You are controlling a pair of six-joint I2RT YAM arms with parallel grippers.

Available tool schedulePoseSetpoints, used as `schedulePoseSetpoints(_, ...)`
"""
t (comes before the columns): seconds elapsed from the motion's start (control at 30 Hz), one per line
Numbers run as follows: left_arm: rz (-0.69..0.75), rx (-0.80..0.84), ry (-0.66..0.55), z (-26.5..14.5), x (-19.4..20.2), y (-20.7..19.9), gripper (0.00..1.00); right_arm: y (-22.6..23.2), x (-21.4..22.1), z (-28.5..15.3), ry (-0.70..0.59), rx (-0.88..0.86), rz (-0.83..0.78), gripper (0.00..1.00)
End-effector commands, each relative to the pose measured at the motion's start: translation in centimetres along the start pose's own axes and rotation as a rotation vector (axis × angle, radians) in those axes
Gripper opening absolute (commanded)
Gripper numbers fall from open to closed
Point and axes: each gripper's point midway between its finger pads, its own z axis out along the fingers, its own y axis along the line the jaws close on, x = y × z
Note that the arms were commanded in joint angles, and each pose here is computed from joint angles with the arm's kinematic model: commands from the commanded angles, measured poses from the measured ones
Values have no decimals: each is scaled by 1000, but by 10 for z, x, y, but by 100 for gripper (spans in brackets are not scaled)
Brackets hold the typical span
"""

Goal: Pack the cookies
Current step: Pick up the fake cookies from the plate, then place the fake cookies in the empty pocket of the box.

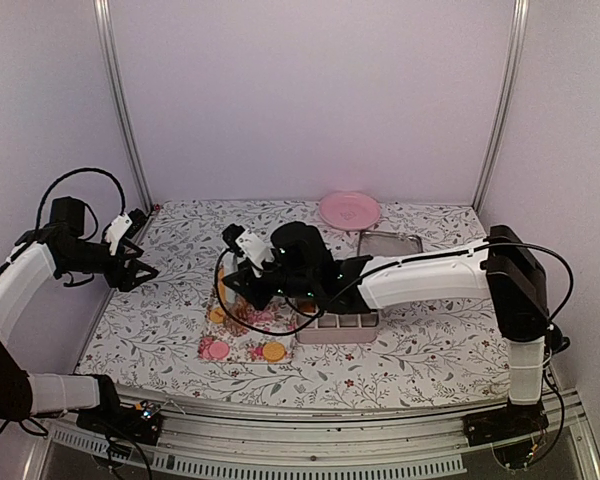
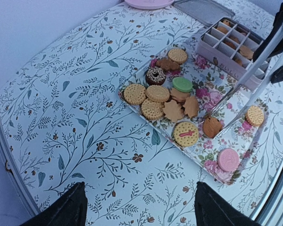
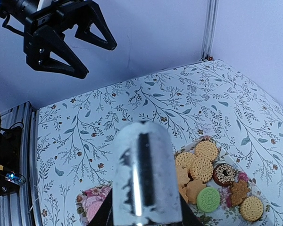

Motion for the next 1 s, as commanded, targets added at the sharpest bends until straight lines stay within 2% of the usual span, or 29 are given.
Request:
schedulePoseSetpoints(0.0, 5, -5, -13, -4, -1, -1, 79, -5, -75, -40, -142, 54, -41, 1)
schedulePoseSetpoints(0.23, 5, -3, -15, -4, -2, -1, 79, -34, -99, -107, -190, 154, -45, 1)
schedulePoseSetpoints(0.4, 2, 2, -24, -5, -4, -2, 79, -74, -61, -168, -139, 282, -2, 1)
schedulePoseSetpoints(0.63, 1, 4, -21, -4, -4, -2, 79, -112, -24, -251, -132, 449, 56, 2)
schedulePoseSetpoints(0.77, -3, 8, -23, -3, -4, -1, 79, -121, -15, -273, -137, 498, 98, 3)
schedulePoseSetpoints(0.97, -1, 4, -24, -3, -5, 0, 79, -122, -4, -273, -113, 498, 115, 5)
